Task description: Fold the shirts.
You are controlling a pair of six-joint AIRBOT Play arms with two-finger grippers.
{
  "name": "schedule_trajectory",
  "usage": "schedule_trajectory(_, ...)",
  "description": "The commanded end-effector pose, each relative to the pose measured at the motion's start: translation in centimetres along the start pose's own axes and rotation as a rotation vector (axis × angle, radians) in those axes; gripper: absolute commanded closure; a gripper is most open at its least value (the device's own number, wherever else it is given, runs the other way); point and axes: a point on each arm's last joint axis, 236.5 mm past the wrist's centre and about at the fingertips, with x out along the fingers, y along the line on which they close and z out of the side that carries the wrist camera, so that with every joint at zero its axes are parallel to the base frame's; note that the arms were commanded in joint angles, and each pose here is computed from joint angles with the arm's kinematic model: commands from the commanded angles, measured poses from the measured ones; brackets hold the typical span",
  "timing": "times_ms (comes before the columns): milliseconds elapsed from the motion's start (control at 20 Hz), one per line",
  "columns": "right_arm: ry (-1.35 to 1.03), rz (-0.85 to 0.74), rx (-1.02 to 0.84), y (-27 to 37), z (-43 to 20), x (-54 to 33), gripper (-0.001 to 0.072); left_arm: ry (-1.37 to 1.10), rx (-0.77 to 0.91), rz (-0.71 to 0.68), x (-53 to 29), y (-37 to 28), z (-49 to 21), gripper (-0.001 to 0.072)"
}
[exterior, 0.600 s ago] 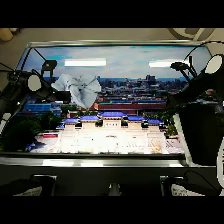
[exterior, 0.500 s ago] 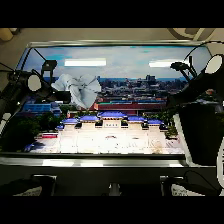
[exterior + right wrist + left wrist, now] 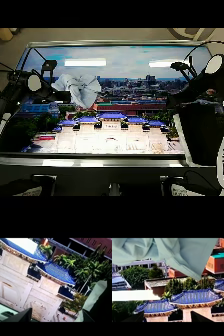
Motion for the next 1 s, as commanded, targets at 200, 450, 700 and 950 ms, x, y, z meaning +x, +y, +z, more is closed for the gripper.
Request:
schedule_trajectory(200,0.001,0.001,0.003,-0.1,0.0,0.0,0.0036,0.000,0.000,0.000,0.0,0.0,0.0,0.0041)
schedule_trajectory(450,-0.116,-0.065,0.003,-1.6,2.7,-0.2,0.0037,-0.097,-0.022,-0.074,0.2,-1.7,2.4,0.0041)
schedule_trajectory(700,-0.266,-0.148,0.003,-3.5,6.1,-1.1,0.0037,-0.259,-0.068,-0.116,1.0,-1.9,7.8,0.0034)
schedule_trajectory(950,-0.321,-0.175,0.003,-4.1,7.4,-1.6,0.0039,-0.177,-0.225,-0.119,7.0,2.8,12.7,0.0034)
